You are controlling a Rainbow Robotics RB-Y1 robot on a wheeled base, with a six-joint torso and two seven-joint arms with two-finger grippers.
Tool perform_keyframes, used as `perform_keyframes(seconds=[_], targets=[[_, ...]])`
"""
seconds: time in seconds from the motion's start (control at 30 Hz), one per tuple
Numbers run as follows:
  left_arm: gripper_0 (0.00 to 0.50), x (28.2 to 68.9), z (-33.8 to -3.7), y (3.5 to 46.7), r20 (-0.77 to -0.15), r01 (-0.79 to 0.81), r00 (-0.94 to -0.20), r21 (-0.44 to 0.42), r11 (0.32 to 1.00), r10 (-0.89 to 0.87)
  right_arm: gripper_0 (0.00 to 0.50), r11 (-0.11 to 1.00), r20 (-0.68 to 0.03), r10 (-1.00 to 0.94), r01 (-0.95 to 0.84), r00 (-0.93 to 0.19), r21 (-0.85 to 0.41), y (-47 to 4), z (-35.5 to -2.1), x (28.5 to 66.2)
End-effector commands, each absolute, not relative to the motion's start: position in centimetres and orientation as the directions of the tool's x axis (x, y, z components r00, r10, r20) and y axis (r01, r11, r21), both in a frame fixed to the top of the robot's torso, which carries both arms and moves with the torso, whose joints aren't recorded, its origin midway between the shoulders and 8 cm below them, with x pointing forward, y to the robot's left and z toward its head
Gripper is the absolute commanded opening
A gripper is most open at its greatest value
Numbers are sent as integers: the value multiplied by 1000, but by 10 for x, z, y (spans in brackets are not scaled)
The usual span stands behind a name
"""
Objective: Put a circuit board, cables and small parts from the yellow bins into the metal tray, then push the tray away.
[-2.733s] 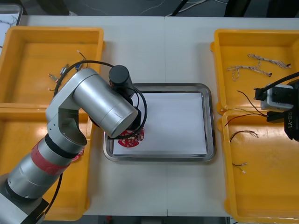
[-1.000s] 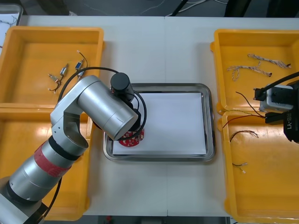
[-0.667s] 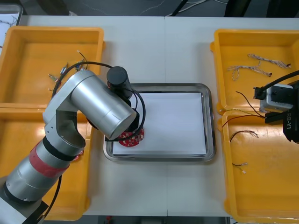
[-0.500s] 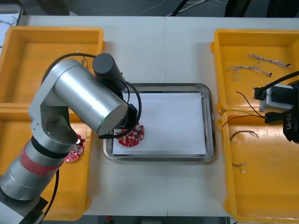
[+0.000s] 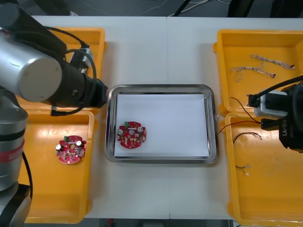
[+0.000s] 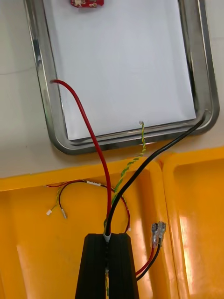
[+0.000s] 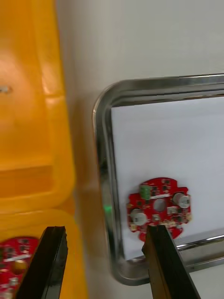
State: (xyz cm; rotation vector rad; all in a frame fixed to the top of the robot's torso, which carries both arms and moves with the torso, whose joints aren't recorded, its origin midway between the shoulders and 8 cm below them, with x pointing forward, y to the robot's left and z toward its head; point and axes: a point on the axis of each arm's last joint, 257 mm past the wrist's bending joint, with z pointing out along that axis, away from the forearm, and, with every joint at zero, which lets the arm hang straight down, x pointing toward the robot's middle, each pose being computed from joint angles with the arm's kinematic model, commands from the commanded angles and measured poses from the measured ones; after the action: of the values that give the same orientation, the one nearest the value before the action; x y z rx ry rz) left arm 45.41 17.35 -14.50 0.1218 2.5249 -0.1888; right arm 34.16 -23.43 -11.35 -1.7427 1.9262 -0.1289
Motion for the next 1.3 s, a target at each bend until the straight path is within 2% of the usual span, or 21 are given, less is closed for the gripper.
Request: perform_keyframes(seconds=[0.03,0.3,0.63,0.97,1.3], targets=[[491,463,-128,229,-597,80,-801,-46,996,37,0,136,-281,-960,-894,-12,-427,-215,-110,336],[489,475,-131,297,-554,-58,-829,-47,997,-74,0,101,-261,-965,-911,8,-399,-183,-126,317],[488,492,-139,360,-458,-246,-849,-98,964,-263,0,66,-197,-980,-924,11,-377,-160,-151,304],[488,512,-122,368,-442,-287,-847,-84,954,-294,0,52,-153,-988,-915,11,-401,-148,-169,322],[486,551,-112,358,-497,-273,-827,-54,960,-263,0,27,-113,-993,-911,22,-411,-137,-189,349]])
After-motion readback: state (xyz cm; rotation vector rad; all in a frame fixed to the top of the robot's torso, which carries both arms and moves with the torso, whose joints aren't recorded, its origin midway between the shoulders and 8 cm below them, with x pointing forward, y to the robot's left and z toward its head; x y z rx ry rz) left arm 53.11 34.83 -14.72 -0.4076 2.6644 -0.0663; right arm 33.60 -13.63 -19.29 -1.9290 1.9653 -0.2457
